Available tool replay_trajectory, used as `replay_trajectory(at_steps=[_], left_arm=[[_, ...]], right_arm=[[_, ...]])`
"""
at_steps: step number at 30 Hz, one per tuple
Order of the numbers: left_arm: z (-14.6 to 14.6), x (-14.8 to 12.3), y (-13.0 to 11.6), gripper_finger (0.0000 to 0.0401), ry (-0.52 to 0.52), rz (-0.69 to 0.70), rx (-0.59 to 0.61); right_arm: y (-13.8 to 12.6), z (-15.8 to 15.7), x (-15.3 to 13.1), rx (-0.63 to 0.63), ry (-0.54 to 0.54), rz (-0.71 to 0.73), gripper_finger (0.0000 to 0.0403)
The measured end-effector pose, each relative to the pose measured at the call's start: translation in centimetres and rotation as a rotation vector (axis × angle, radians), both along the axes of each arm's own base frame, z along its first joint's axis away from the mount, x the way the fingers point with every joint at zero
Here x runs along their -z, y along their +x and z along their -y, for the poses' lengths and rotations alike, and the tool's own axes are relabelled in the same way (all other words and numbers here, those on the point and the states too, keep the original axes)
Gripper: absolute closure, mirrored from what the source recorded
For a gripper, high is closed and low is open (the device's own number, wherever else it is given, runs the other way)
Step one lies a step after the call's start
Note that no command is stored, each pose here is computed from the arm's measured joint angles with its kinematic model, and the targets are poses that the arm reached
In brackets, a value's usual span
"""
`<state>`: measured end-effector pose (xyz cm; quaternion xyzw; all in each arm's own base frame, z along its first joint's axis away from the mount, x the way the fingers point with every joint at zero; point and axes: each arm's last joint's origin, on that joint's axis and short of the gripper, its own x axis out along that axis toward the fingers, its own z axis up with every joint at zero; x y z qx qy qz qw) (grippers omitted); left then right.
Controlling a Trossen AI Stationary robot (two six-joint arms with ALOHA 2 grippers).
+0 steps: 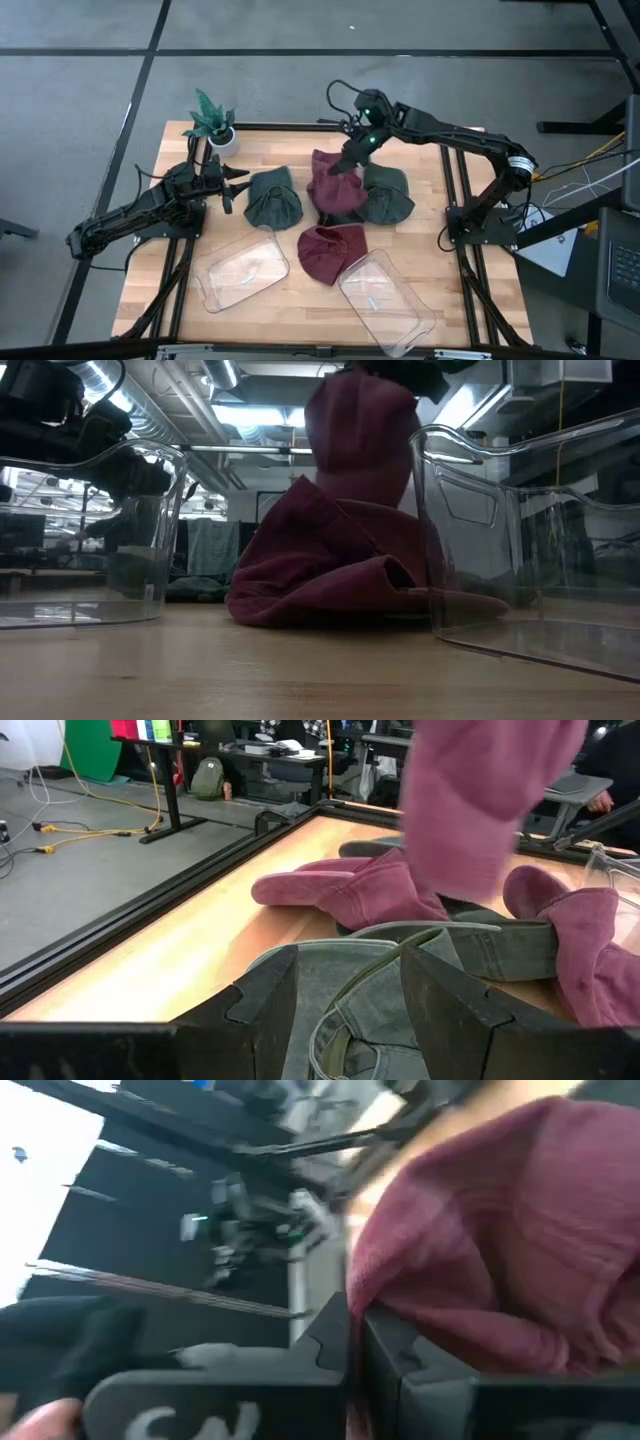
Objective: Pick & Place hat
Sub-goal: Put the top red cap into the left transparent bin
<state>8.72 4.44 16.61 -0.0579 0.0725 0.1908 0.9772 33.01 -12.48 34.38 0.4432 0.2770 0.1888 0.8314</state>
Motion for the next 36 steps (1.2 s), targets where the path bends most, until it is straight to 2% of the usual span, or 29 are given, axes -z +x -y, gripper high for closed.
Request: replay_trajectory(at_steps=[4,7,12,15,36], left_arm=[[0.0,0.0,0.0,0.0228,0.0,0.0,0.0],[0.0,0.0,0.0,0.0228,0.0,0.001,0.0],[0.0,0.0,0.0,0.0228,0.0,0.0,0.0],[0.0,0.0,0.0,0.0228,0.0,0.001,0.0],[0.0,0.0,0.0,0.0228,0.0,0.0,0.0]], right_arm=[[-0.2,-0.2,0.7,-0.084,0.057,0.002,0.0392],[-0.4,-0.3,2.1,-0.103,0.067,-0.022,0.0392],[-0.9,-0.3,5.5,-0.063,0.056,-0.098,0.0392],[-0.9,-0.2,6.3,-0.026,0.043,-0.108,0.0392],[0.7,-0.5,2.0,-0.04,-0.03,0.091,0.0392]])
